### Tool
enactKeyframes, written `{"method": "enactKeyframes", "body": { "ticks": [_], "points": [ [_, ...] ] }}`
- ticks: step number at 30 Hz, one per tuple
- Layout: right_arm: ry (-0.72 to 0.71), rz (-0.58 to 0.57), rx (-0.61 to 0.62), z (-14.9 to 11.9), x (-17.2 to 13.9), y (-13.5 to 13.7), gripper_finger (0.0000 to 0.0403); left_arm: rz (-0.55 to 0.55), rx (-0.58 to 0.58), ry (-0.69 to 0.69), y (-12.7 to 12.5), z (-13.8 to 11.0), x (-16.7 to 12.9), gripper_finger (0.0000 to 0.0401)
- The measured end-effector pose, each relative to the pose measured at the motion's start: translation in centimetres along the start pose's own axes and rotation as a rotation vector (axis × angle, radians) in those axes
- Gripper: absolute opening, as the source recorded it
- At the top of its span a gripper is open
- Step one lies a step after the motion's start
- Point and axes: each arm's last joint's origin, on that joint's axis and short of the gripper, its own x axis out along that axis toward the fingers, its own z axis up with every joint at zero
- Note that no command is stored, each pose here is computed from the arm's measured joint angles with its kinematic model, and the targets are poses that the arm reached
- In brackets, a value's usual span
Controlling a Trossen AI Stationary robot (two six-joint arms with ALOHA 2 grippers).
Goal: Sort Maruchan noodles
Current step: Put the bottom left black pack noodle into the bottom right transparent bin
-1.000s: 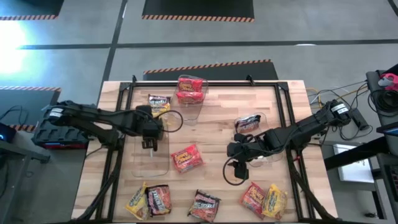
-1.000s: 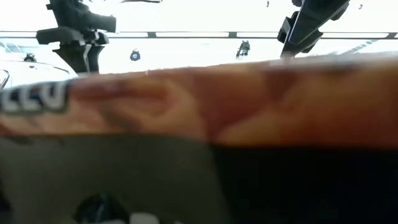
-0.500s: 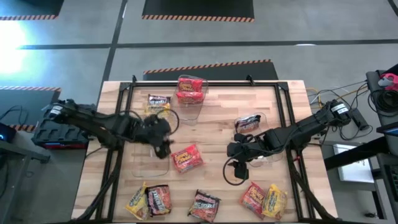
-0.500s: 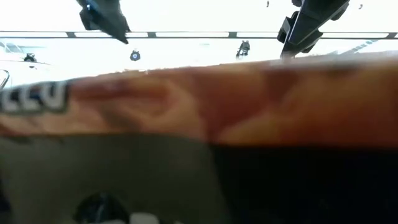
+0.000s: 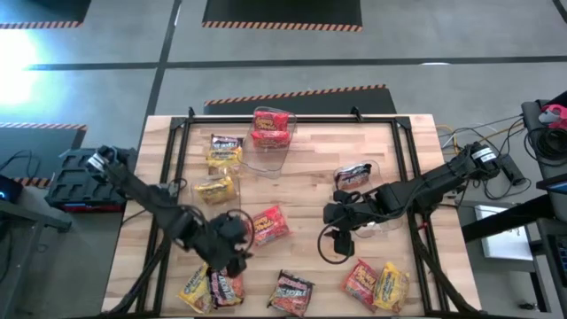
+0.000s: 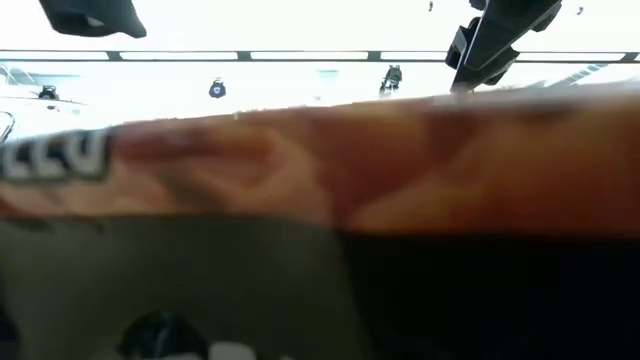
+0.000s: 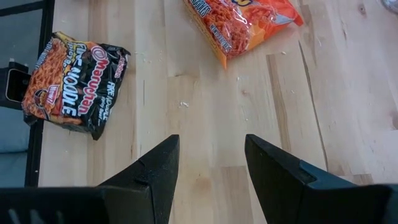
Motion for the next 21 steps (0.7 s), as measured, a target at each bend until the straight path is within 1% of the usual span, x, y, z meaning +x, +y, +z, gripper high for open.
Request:
{"method": "enactKeyframes", "body": {
  "ticks": [6,9,13,18,21],
  "points": [
    [0.000,0.000,0.000,0.0,0.0,0.0,0.0173,-0.013,-0.040,0.064,-2.9,-2.4,-0.5,0.0204],
    [0.000,0.000,0.000,0.0,0.0,0.0,0.0173,-0.002,-0.092,0.099,-4.2,-3.9,-1.0,0.0204],
    [0.000,0.000,0.000,0.0,0.0,0.0,0.0173,0.027,-0.220,0.143,-5.6,-6.5,-1.2,0.0204],
    [0.000,0.000,0.000,0.0,0.0,0.0,0.0173,0.129,-0.401,0.173,-6.3,-9.9,-0.8,0.0204],
    [0.000,0.000,0.000,0.0,0.0,0.0,0.0173,0.176,-0.490,0.179,-6.7,-11.9,-1.3,0.0204]
  ]
}}
